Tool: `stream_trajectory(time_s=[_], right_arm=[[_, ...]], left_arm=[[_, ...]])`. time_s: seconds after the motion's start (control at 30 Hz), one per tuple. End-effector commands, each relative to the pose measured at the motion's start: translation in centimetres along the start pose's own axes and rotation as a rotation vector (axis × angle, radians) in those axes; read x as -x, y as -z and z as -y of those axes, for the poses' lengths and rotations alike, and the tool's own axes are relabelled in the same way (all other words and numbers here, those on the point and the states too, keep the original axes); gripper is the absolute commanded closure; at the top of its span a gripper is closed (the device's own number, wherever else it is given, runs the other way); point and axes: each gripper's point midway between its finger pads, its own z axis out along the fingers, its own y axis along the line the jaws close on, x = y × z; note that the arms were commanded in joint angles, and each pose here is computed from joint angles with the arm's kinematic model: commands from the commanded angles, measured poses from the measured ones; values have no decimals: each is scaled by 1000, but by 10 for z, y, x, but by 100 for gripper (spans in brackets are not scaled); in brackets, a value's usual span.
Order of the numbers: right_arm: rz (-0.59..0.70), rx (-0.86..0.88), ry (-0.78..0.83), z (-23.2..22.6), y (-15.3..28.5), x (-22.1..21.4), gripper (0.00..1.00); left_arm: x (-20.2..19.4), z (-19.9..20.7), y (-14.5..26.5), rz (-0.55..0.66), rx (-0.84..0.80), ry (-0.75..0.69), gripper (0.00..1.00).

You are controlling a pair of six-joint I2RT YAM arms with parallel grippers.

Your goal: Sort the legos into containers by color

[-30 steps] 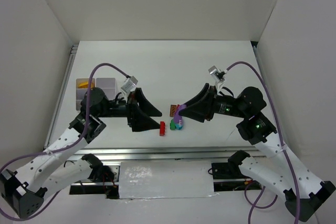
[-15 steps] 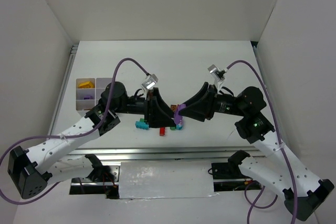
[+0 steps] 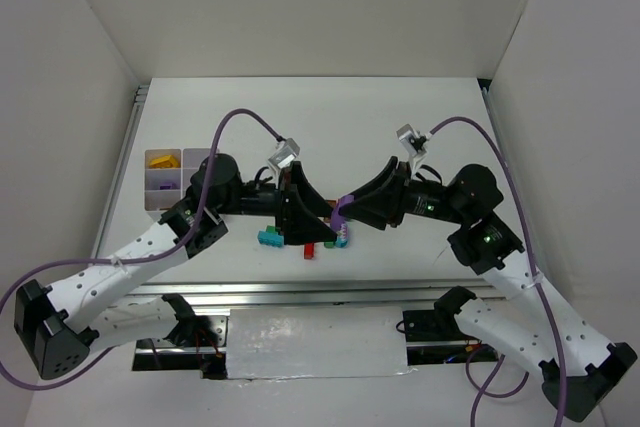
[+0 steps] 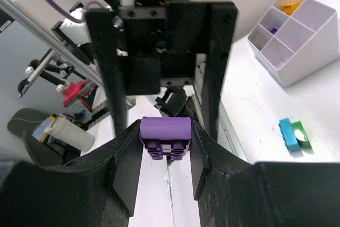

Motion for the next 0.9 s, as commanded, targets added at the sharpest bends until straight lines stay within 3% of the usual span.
stream_trajectory(time_s=[0.0,0.17,0.3,0.47,0.57,0.6,0.63,0.67,0.7,0.73,0.83,0.87], right_arm=[[-13,-24,6,8,-1,-6,100],[-41,40,-33,4,-6,-12,100],[-29,38,-27,6,-7,-11,100],[-4,28,16,4,-5,-4,100],[-5,43,18,2,-6,-3,100],[-8,49,19,1,-7,-3,100],[-5,54,18,2,-8,-2,100],[-7,55,15,3,-9,-4,100],[-4,57,17,3,-9,-3,100],[-2,59,17,3,-9,-3,98],[23,14,23,7,-7,2,21],[35,-10,27,10,-5,4,1]], left_arm=[[29,32,4,68,-76,-148,11],[31,33,2,73,-92,-144,13],[29,31,-3,57,-115,-125,26],[26,31,-5,40,-128,-118,30],[26,31,-5,39,-131,-121,50],[26,31,-5,39,-134,-124,67],[25,32,-5,36,-140,-123,75],[25,31,-5,35,-137,-124,93],[24,30,-5,30,-133,-125,100],[26,29,-5,37,-119,-127,100],[37,10,-1,72,31,-119,100],[43,5,3,91,85,-117,100]])
